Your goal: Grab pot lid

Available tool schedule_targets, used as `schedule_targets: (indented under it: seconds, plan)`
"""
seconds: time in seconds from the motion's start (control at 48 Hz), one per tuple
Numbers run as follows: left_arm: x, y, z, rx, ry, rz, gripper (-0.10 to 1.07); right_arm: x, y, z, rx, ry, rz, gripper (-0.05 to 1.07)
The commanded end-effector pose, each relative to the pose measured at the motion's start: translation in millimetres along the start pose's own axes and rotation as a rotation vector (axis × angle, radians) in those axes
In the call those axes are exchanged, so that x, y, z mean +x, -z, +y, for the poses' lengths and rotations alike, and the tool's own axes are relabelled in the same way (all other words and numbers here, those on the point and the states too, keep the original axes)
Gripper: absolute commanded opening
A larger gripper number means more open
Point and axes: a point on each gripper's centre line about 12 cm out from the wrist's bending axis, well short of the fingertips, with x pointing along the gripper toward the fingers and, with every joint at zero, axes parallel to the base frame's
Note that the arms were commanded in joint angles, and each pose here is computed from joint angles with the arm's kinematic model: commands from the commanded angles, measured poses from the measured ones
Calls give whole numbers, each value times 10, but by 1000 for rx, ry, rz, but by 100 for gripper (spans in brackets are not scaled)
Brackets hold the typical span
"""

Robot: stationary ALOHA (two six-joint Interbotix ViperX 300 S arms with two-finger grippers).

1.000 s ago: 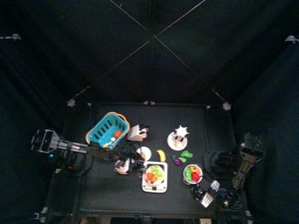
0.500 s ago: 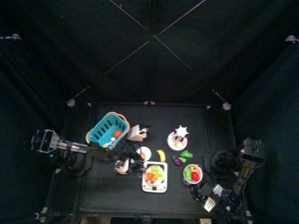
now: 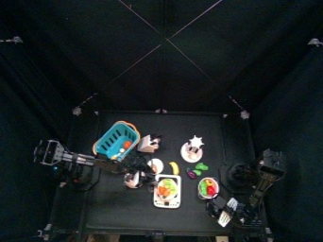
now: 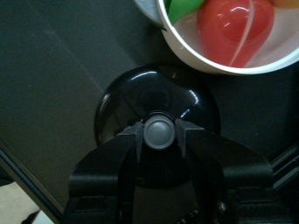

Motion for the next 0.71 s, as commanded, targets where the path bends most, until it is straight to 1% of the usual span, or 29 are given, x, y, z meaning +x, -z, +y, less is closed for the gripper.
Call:
schedule_targets:
  seconds: [0.0,0.167,0.312,0.562,0.688]
  plan:
    - [-34,-96,-37,2,14,-33,83,-1,8,18,15,-13,21,73]
    - [-34,-94,-42,3,16,-33,83,38,46,-4,19,3,38,72]
    - [-48,-110,-49,5,17,-39,83,29,42,11,11,-6,37,72]
    - [-189,-115,-75,1,35,-67,83,-21,-34,29,3,-29,12,71]
    - [-197,-87,-68,-15,36,-67,83,-9,-33,22,2,-27,13,68]
